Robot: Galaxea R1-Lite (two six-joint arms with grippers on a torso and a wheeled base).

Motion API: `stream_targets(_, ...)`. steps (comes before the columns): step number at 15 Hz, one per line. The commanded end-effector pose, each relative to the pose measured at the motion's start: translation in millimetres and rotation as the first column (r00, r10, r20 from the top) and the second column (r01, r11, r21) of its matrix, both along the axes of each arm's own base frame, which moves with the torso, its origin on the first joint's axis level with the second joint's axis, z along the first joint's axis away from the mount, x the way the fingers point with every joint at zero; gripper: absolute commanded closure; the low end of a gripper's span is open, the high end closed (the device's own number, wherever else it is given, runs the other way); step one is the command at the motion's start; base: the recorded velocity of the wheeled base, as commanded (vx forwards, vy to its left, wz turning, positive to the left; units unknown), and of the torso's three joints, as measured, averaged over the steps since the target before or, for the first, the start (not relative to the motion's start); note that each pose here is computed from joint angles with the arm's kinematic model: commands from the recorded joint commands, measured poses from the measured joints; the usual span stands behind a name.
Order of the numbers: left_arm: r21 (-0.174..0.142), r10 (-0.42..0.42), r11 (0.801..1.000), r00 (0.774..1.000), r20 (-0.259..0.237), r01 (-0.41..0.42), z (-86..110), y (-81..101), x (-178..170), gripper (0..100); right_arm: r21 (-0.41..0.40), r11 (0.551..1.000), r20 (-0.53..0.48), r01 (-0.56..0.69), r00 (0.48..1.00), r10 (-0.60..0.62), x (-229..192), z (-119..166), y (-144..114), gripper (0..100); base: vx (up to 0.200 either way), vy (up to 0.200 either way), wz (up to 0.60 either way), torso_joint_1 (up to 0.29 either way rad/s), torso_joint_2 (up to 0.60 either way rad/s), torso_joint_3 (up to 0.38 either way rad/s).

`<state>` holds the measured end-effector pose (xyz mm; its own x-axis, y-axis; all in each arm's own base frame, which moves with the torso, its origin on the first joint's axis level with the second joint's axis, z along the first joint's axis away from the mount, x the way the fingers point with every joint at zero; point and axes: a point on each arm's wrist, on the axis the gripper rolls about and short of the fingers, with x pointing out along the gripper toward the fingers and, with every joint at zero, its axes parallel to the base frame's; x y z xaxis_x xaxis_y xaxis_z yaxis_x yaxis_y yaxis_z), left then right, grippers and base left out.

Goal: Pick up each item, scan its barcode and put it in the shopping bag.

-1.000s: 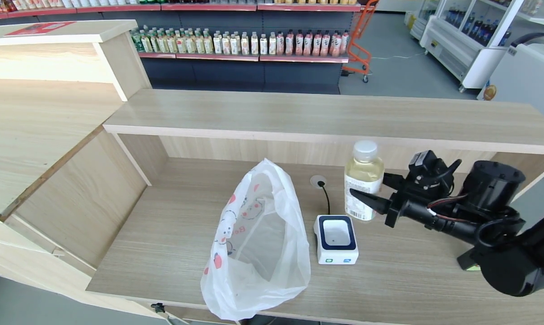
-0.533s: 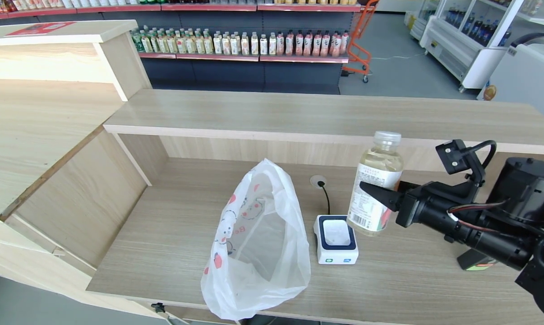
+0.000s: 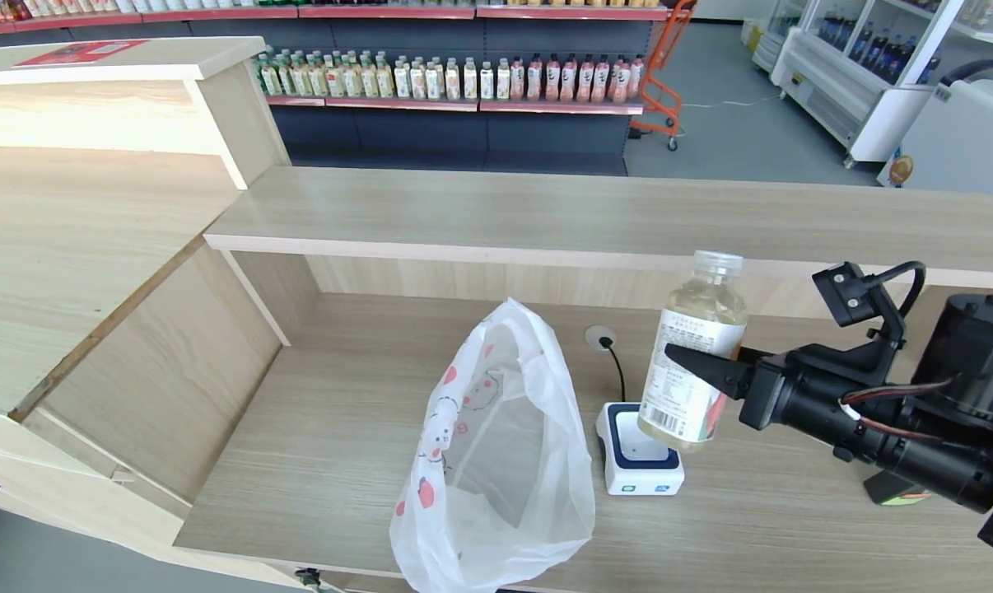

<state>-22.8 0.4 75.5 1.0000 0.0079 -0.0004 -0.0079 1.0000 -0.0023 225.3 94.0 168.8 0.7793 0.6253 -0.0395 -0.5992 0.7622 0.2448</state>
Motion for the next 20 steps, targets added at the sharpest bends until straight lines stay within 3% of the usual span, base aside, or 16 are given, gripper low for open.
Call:
stream_targets(1, -0.001, 0.001, 1.000, 1.000, 0.000, -0.001, 0.0, 0.0, 0, 0, 0.012, 1.000, -0.002, -0.020, 1.000, 0.020, -4, 3, 4, 100, 0.000, 0.200, 0.00, -0.002, 0.00, -0.002)
stream_targets(6, 0.001, 0.001, 1.000, 1.000, 0.000, -0.001, 0.0, 0.0, 0, 0, -0.025, 0.995, -0.087, -0.096, 0.992, 0.093, 2, -21, 27, 100, 0.000, 0.080, 0.00, -0.004, 0.00, 0.000)
stream_targets(9, 0.001, 0.001, 1.000, 1.000, 0.000, -0.001, 0.0, 0.0, 0, 0, -0.132, 0.984, -0.116, -0.119, 0.988, 0.104, 17, -51, 38, 100, 0.000, 0.000, 0.00, 0.000, 0.00, 0.000)
stream_targets(16, 0.001, 0.001, 1.000, 1.000, 0.000, -0.001, 0.0, 0.0, 0, 0, -0.250, 0.959, -0.012, -0.130, 0.991, 0.131, 52, -112, 61, 100, 0.000, 0.000, 0.00, 0.000, 0.00, 0.000)
stream_targets(20, 0.001, 0.001, 1.000, 1.000, 0.000, -0.001, 0.0, 0.0, 0, 0, -0.232, 0.964, 0.057, -0.133, 0.987, 0.150, 85, -135, 83, 100, 0.000, 0.000, 0.00, 0.000, 0.00, 0.000)
